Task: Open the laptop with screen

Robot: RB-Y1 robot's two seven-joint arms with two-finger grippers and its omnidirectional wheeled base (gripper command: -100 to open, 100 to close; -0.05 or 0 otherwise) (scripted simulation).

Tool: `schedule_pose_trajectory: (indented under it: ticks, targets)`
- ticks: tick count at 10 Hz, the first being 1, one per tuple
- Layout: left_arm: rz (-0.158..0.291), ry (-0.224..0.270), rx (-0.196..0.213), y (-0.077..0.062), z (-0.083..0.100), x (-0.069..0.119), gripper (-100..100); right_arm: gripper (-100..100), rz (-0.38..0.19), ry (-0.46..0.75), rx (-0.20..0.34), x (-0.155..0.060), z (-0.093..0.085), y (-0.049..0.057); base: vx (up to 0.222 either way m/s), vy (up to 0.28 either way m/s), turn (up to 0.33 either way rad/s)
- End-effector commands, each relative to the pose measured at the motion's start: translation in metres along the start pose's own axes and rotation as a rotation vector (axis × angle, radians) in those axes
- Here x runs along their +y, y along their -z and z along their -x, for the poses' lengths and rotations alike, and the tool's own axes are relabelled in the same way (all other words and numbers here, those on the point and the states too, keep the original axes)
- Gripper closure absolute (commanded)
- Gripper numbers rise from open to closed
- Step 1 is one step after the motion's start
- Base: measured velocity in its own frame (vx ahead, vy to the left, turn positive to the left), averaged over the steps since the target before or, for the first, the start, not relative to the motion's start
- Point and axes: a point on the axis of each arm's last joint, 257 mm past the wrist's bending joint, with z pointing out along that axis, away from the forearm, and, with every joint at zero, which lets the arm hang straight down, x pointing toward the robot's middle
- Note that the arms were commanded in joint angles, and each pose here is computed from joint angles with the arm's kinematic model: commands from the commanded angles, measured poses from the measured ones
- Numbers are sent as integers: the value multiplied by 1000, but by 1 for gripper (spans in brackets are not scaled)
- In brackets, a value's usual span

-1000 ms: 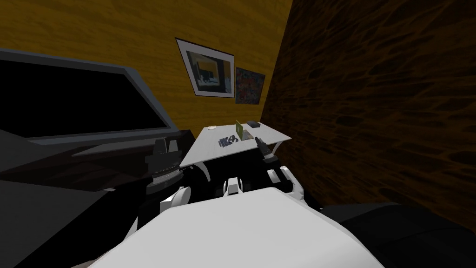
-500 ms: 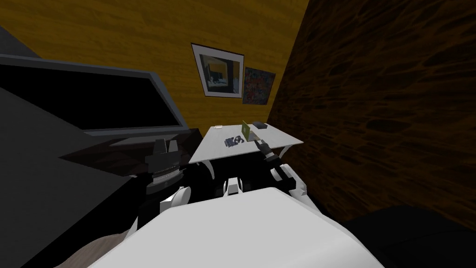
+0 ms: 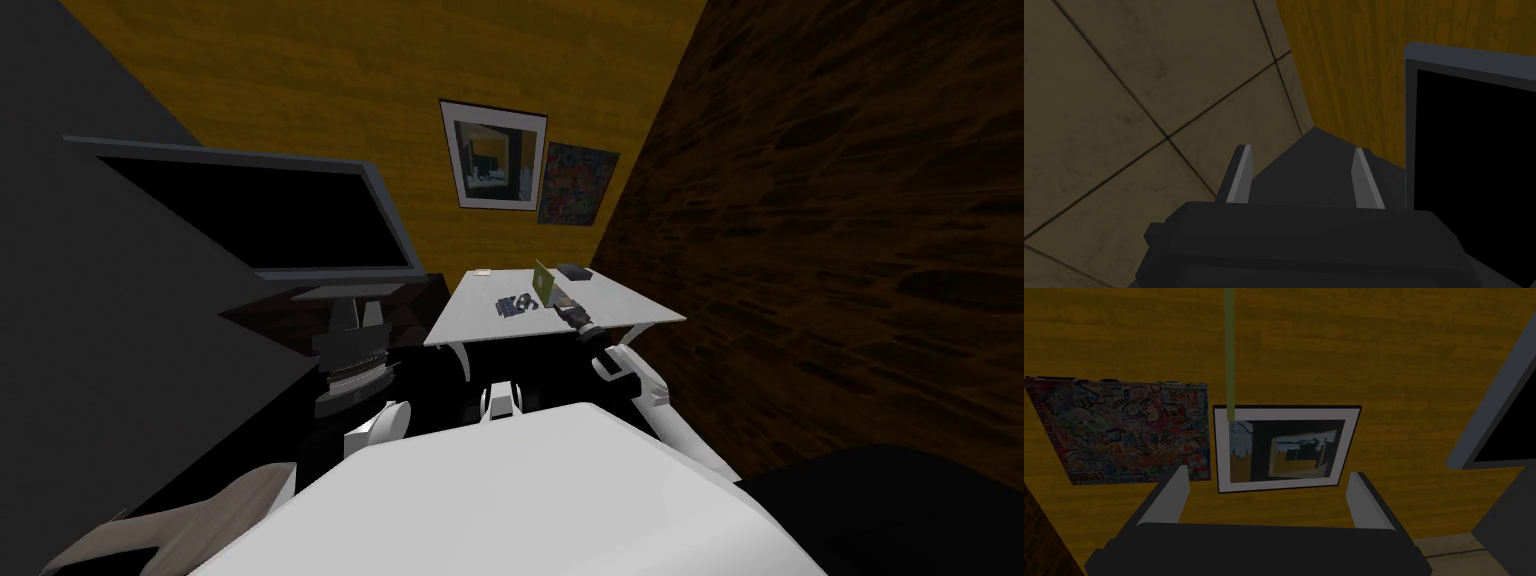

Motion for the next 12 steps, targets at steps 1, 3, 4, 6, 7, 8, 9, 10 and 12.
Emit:
schedule_pose_trajectory:
  ticks: [1, 3, 4, 6, 7, 8, 9, 10, 12]
  targets:
    - [0, 0, 0, 0, 0, 0, 0, -100, -38, 131, 49, -22, -13, 2, 33, 33, 59]
    - [0, 0, 0, 0, 0, 0, 0, -100, -84, 282, 102, -54, -21, 2, 30, 46, 146]
    - [0, 0, 0, 0, 0, 0, 0, -100, -107, 355, 127, -71, -23, 2, 36, 47, 162]
    - [0, 0, 0, 0, 0, 0, 0, -100, -129, 426, 150, -87, -24, 2, 34, 28, 99]
    - [0, 0, 0, 0, 0, 0, 0, -100, -151, 494, 172, -103, -24, 3, 32, 39, 185]
    - [0, 0, 0, 0, 0, 0, 0, -100, -173, 559, 192, -118, -23, 4, 34, 40, 157]
    - [0, 0, 0, 0, 0, 0, 0, -100, -193, 621, 210, -133, -21, 5, 47, 35, 140]
    - [0, 0, 0, 0, 0, 0, 0, -100, -212, 680, 227, -146, -18, 5, 46, 31, 140]
    - [0, 0, 0, 0, 0, 0, 0, -100, -246, 784, 254, -170, -11, 7, 33, 38, 127]
